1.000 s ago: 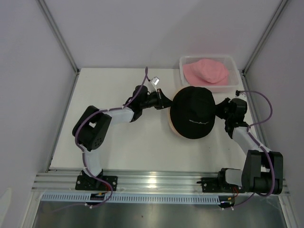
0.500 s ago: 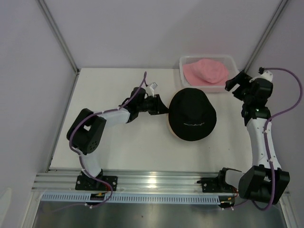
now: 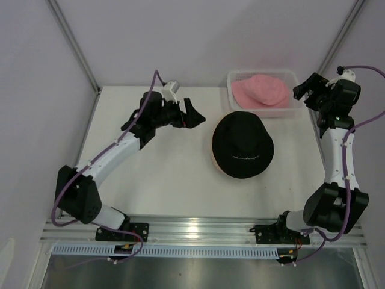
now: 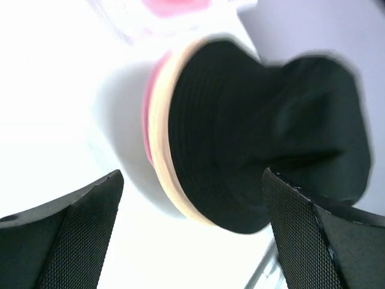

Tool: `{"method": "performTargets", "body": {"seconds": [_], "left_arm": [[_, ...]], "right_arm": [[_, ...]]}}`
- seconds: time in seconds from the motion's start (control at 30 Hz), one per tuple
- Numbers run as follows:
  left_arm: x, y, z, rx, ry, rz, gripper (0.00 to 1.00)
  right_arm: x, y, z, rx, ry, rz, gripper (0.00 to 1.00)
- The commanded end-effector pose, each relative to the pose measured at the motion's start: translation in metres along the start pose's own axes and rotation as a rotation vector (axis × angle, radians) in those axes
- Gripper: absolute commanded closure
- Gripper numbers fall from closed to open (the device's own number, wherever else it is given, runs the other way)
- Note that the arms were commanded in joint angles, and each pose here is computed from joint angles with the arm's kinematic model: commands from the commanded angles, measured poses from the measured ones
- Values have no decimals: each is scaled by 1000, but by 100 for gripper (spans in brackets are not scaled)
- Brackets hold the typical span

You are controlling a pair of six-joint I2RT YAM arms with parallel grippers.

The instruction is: Stack the hats

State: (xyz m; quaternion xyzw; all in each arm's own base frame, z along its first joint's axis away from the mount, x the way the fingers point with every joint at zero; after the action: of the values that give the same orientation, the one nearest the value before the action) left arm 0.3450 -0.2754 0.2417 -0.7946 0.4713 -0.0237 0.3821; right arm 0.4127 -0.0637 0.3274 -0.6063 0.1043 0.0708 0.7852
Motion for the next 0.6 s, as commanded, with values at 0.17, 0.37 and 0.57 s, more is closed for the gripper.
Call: {"method": "performTargets", "body": {"seconds": [0.17, 0.37, 0.57], "left_arm": [[-61, -59, -54, 252, -8, -168, 1], [-65, -63, -73, 320, 17, -150, 0], [-78, -72, -87, 317, -27, -194, 1]], "right_arm": [[49, -22, -1, -12, -82, -23, 1], [74, -15, 3, 22, -112, 18, 1], [50, -14, 25, -19, -102, 26, 0]]}}
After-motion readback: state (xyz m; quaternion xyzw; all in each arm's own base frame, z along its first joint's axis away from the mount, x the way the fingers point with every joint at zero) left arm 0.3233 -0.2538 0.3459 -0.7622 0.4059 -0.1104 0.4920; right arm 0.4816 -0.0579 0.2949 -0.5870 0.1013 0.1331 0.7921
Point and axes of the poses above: each gripper's point midway between its finger pads, its own x axis out along the fingers, its own z axis along the line the jaws close on, y = z × x, the point moved 2 cm from there along -x, back along the fingers, and after that the axes turned 10 degrees about -x, right-handed, at the moved point
